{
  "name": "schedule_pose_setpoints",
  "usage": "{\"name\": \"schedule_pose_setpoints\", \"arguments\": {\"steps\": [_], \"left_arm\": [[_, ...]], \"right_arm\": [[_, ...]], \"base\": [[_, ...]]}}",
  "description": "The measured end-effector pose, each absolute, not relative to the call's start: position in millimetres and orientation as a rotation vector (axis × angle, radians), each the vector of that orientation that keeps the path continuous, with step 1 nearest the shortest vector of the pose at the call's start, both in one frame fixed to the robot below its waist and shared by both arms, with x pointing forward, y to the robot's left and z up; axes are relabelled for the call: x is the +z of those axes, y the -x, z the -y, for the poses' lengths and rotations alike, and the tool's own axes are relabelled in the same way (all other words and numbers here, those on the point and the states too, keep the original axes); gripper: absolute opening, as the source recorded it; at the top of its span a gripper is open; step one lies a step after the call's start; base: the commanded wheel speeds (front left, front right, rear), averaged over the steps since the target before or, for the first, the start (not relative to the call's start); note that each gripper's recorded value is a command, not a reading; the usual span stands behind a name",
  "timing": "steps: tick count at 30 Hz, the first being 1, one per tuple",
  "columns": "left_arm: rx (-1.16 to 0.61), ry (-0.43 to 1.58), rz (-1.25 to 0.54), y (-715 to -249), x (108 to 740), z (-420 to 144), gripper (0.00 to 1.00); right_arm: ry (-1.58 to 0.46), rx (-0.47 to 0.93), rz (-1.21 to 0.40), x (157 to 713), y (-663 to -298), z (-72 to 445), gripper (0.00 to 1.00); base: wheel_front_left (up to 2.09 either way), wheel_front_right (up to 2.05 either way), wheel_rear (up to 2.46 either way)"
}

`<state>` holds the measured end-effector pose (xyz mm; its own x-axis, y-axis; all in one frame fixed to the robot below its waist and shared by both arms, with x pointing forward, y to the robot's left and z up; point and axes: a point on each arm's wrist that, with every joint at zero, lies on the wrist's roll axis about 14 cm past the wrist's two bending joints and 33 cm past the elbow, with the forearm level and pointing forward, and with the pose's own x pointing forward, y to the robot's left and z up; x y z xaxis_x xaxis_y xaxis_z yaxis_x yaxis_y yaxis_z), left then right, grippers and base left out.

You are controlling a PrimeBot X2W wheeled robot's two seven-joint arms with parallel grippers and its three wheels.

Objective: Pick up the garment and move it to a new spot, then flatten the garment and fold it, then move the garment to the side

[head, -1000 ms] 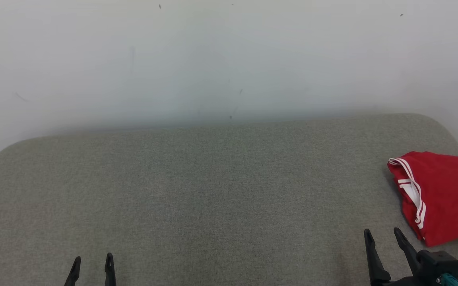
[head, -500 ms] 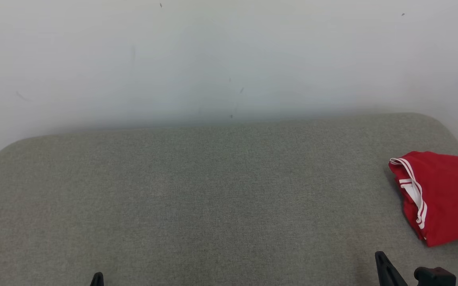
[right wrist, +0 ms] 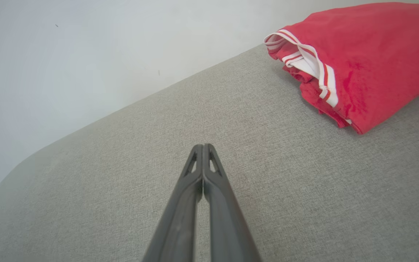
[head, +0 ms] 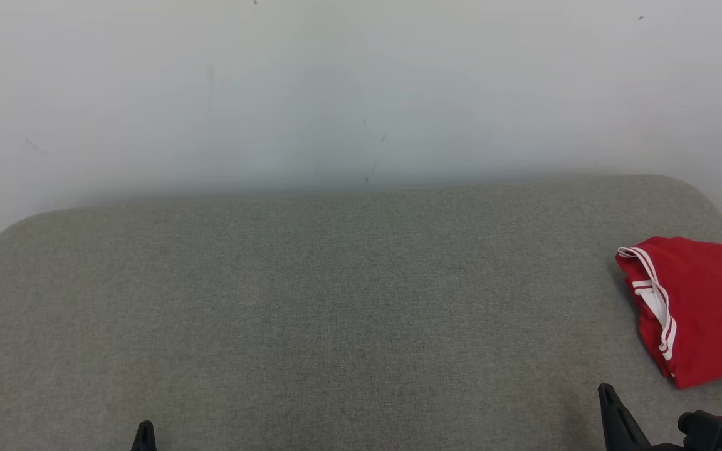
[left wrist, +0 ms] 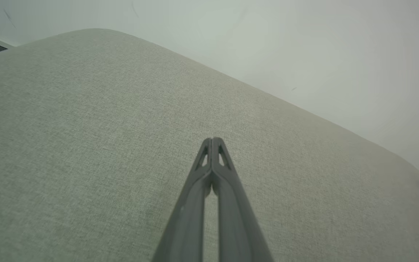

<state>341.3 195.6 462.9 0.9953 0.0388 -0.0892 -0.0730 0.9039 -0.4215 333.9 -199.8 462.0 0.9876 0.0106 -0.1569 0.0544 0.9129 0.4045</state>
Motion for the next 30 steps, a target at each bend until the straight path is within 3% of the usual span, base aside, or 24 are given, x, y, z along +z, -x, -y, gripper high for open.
{"name": "schedule_pose_setpoints", "arguments": {"steps": [30], "left_arm": [[0.090, 0.859, -0.064, -358.7, 475.3, -200.1, 0.00]], "right_arm": [[-0.848, -0.048, -0.101, 478.7, -352.9, 202.0, 0.00]], "base": [[0.00, 0.00, 0.00]]}}
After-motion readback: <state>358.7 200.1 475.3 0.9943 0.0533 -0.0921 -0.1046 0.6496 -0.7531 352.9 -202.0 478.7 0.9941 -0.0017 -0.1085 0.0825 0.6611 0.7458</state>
